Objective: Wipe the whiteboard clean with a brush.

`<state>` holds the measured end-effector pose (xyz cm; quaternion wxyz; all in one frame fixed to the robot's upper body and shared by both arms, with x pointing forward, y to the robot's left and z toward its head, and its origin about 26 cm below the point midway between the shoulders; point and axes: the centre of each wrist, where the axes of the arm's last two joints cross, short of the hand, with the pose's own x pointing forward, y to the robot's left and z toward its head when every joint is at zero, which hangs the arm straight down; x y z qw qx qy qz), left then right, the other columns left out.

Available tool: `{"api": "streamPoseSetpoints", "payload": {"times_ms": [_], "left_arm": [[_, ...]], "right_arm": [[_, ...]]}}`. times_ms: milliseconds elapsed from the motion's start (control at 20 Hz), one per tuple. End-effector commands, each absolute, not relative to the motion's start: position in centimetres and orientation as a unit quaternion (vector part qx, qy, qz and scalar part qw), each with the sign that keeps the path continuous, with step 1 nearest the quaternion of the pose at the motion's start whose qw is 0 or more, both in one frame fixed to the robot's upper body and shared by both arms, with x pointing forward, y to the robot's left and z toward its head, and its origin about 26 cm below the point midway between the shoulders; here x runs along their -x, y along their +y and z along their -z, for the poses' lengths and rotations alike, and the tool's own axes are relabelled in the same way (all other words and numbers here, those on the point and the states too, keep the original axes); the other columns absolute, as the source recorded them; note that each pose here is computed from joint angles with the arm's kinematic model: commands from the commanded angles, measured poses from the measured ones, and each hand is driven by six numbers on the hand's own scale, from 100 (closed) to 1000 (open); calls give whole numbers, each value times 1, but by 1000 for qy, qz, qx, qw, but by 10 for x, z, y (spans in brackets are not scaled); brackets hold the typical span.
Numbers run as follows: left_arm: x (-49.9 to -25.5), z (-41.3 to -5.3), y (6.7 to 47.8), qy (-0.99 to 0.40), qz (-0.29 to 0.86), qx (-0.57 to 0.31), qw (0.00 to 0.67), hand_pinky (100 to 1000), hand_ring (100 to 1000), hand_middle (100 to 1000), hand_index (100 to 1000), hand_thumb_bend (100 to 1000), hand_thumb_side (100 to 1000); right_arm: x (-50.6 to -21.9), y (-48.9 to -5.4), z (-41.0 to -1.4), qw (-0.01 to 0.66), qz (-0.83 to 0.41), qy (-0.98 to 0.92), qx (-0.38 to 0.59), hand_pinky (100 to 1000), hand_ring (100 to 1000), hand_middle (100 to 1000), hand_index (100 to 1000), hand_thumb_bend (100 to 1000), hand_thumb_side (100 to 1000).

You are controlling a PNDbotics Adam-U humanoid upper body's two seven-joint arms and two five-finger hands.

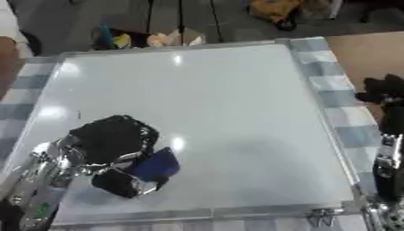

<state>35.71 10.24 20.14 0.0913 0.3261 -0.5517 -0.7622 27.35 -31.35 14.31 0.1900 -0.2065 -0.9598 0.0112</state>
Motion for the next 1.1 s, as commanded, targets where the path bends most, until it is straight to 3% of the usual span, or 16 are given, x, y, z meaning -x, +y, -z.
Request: {"api": "streamPoseSetpoints", "payload": {"times_ms": [50,300,1100], "left_arm": [[-357,-205,101,-507,800,-314,59,542,620,573,384,253,1000],[-359,-202,102,-503,802,-314,62,539,616,568,380,214,1000],[-366,-191,101,-485,815,-311,67,517,605,551,378,208,928]], "right_arm": [[-272,-314,-151,177,-11,-962,205,626,744,603,809,100,766],[-272,-313,-151,177,-10,-963,205,626,744,603,809,100,766],[-273,-312,-151,175,-7,-964,201,626,744,602,808,100,768]]}}
